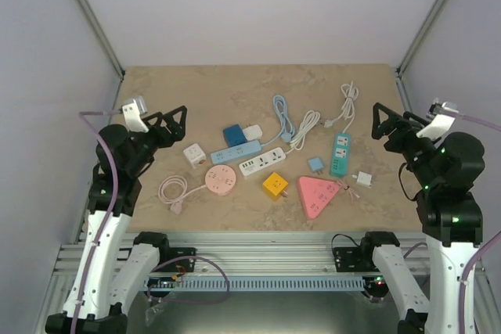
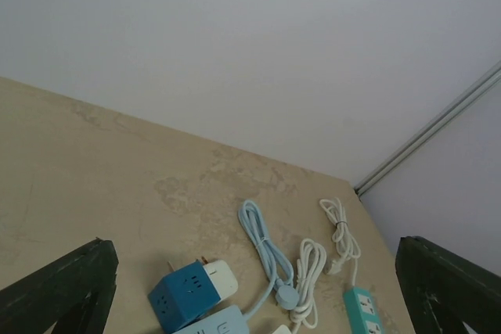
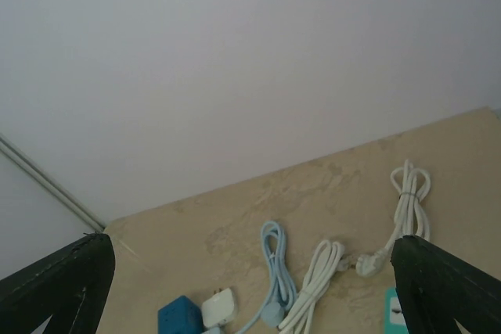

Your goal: Insert the plug

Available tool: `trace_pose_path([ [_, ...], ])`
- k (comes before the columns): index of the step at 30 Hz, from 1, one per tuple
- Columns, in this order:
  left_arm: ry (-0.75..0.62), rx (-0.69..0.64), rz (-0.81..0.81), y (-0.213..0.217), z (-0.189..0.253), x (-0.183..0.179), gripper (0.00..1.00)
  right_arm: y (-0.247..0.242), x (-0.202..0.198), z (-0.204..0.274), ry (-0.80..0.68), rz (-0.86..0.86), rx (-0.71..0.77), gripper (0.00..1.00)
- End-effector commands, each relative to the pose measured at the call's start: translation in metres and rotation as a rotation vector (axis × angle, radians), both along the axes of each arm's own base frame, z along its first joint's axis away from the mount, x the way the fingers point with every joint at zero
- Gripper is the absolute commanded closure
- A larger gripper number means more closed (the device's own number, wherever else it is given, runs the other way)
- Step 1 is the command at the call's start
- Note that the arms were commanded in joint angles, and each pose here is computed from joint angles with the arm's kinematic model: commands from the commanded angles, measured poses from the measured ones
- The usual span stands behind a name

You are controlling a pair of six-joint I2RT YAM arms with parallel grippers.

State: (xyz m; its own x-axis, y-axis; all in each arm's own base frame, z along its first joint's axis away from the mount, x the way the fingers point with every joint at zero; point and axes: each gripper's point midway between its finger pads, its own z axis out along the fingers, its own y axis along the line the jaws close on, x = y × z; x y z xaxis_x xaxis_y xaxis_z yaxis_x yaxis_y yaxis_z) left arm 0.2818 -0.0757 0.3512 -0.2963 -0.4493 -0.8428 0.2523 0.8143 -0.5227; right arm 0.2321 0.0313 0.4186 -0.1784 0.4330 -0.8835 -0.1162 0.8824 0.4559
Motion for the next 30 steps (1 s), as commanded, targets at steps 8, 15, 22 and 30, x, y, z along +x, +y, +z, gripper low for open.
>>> trace_pose_path([
  [8, -0.02, -0.098, -0.28, -0.047, -0.027, 0.004, 0.01, 0.052, 0.0, -0.055, 0.112, 0.326, 0.058, 0.02],
  [15, 0.101, -0.221, -0.491, -0.092, -0.061, 0.006, 0.01, 0.064, 0.011, -0.131, 0.309, 0.398, 0.089, 0.02],
  [22, 0.319, -0.223, -0.514, -0.153, -0.1, 0.008, 0.01, 0.078, -0.007, -0.225, 0.628, 0.32, 0.072, 0.06],
  [30, 0.525, -0.18, -0.649, -0.244, -0.147, -0.018, 0.05, 0.069, -0.034, -0.3, 0.865, 0.107, 0.057, 0.16],
])
